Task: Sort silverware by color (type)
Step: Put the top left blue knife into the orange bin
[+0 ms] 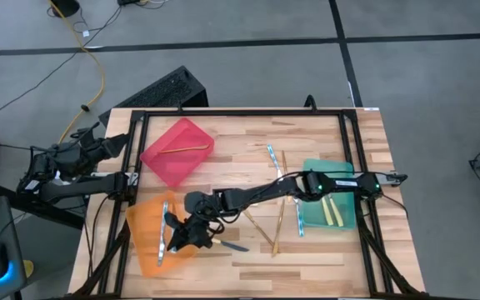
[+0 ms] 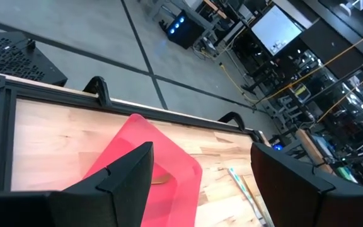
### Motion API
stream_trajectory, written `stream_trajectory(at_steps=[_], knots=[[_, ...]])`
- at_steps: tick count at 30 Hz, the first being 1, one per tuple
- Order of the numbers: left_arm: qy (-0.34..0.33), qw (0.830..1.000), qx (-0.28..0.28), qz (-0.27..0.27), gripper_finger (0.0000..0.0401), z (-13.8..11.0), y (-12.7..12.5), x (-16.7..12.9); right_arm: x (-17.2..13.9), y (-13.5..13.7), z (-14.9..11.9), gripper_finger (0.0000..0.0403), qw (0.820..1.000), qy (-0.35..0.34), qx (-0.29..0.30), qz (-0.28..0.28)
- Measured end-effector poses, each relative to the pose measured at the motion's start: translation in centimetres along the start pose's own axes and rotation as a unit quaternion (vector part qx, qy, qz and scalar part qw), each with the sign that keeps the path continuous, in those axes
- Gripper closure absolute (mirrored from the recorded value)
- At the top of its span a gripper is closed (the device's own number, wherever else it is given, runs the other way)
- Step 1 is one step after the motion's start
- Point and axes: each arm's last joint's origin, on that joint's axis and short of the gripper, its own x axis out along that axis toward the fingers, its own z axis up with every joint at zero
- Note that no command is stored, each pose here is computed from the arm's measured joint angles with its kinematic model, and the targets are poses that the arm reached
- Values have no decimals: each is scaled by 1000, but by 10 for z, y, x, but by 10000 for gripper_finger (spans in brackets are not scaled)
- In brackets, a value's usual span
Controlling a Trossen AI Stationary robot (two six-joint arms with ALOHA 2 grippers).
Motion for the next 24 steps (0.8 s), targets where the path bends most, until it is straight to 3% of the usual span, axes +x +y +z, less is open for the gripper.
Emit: stream_trajectory(at_steps=[7, 24], knots=[[1, 1000, 2, 2, 154, 0, 0, 0, -2, -2, -3, 309, 1000, 8, 1, -5], [2, 1000, 3, 3, 154, -1, 1, 0, -3, -3, -4, 306, 999, 17, 25, -11]])
